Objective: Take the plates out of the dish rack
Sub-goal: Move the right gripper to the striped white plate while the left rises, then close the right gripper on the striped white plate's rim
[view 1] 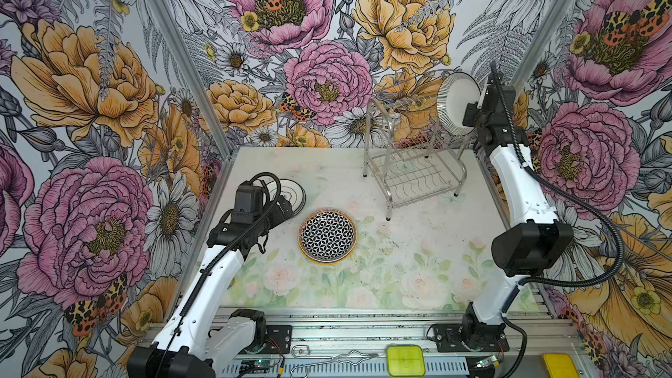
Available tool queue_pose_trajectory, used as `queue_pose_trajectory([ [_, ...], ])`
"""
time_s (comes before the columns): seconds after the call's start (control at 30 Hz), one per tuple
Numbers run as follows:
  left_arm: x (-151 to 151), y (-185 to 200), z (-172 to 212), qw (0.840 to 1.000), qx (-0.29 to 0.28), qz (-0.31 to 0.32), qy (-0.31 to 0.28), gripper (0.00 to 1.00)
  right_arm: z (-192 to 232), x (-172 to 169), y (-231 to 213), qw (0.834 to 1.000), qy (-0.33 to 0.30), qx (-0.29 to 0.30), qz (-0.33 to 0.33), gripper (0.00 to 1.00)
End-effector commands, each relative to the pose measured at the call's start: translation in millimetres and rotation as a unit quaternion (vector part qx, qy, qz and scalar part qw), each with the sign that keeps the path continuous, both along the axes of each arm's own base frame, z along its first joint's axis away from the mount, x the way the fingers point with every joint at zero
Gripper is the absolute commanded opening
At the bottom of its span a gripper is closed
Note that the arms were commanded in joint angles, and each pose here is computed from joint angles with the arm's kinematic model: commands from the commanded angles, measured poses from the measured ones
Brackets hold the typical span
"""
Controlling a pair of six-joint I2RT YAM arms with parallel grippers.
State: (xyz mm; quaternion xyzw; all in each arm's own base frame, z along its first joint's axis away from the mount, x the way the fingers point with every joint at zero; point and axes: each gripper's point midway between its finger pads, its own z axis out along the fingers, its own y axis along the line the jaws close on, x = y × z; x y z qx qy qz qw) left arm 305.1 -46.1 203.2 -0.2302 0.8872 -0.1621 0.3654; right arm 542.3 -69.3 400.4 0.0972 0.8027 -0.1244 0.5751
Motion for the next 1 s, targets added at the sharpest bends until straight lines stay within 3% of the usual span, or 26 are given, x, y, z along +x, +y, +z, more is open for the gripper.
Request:
queue_pose_trajectory([
  [0.0, 3, 0, 16, 1.0, -0.009, 0.0, -0.022, 0.99, -2, 7, -3, 1.0, -0.013, 0.017, -0.01, 0.15],
  [0.4, 4, 5, 7, 1.0, -0.003, 0.008, -0.005, 0.99, 17, 1, 2, 0.999, -0.037, 0.008, -0.008, 0.0],
  [0.8, 1, 5, 0, 0.999, -0.019, 0.021, 0.018, 0.99, 74, -31, -7, 0.988, -0.136, -0.015, -0.067, 0.0],
  [0.97, -3, 19, 2, 0.998, -0.007, 0.061, 0.007, 0.99, 99, -43, -15, 0.981, -0.173, -0.018, -0.092, 0.0],
])
